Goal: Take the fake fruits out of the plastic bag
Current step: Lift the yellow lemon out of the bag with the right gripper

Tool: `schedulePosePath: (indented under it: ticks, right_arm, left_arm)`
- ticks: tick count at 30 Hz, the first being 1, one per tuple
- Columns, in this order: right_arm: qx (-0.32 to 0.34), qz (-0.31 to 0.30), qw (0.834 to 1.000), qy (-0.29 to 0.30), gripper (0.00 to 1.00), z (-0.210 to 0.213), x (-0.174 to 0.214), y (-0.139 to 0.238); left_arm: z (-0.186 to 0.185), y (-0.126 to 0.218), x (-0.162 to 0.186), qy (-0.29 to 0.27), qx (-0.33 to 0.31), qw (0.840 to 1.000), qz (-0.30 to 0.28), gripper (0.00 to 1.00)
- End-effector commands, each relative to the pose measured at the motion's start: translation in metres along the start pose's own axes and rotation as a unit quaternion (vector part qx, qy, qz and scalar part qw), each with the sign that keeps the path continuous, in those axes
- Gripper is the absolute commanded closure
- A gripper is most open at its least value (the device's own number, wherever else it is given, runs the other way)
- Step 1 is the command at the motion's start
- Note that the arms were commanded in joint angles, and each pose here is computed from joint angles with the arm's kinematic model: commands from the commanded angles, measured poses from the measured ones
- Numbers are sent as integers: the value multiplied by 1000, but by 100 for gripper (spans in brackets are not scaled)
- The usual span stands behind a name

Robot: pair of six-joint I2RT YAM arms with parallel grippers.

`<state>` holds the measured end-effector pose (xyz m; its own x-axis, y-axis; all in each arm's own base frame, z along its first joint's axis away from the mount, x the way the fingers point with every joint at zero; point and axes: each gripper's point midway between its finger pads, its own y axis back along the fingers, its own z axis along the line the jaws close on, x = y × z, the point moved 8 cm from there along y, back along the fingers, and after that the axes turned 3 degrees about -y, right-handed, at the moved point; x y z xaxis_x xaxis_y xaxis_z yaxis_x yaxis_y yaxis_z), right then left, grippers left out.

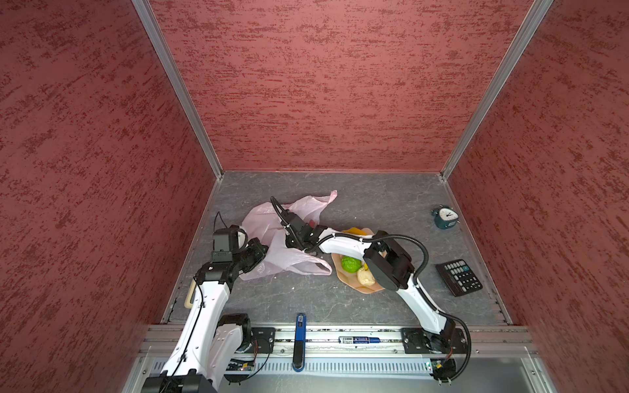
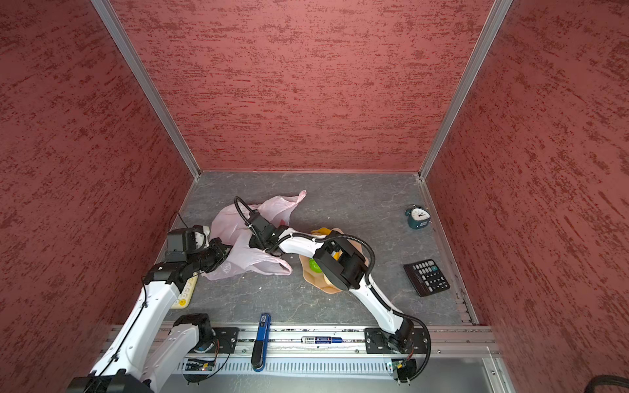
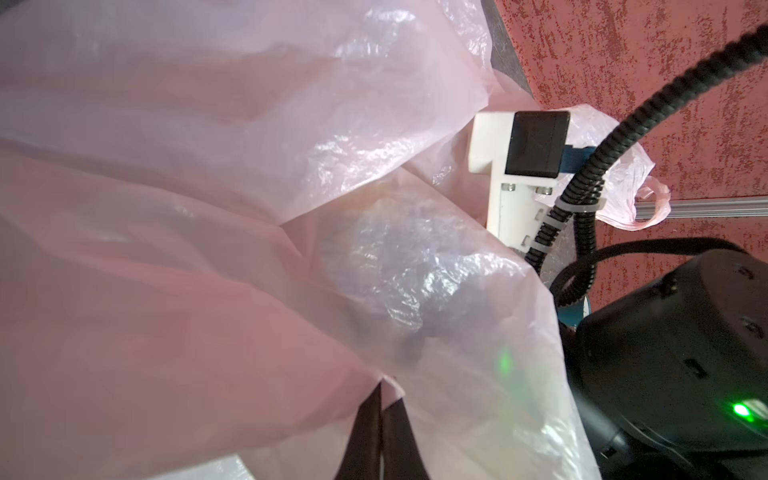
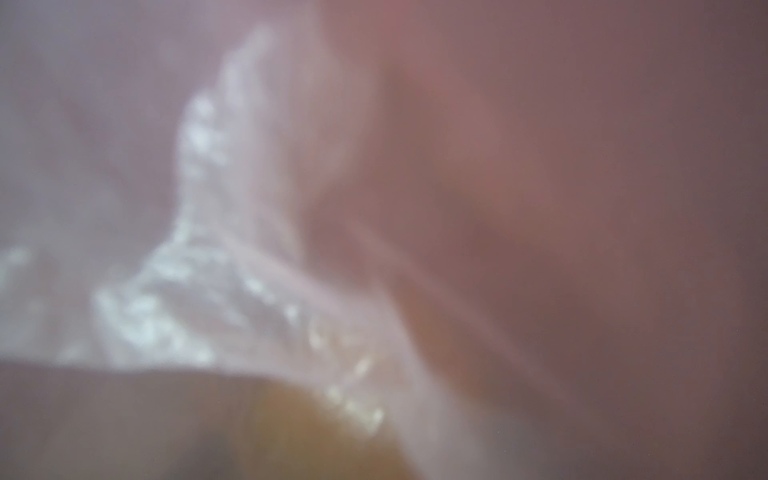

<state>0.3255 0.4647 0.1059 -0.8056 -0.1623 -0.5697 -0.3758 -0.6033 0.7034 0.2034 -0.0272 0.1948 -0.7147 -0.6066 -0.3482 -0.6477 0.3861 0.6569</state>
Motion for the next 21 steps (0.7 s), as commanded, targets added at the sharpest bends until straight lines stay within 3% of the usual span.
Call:
schedulePosePath:
  ticks: [1, 6, 10, 21]
  right_arm:
    - [5, -16, 1000, 7, 39, 1, -8, 7]
    - [1, -37, 999, 22, 62, 8, -19, 30]
    - [-12, -48, 998, 33, 73, 15, -26, 59]
    - [-24, -50, 998, 31, 78, 11, -22, 154]
  left_arm:
    - [2, -1, -3, 1, 2, 1000, -12, 99]
    - [5, 0, -8, 2, -3, 1000, -26, 99]
    - [8, 1, -14, 2, -4, 999, -41, 99]
    - [10, -8, -43, 26, 10, 994, -106, 100]
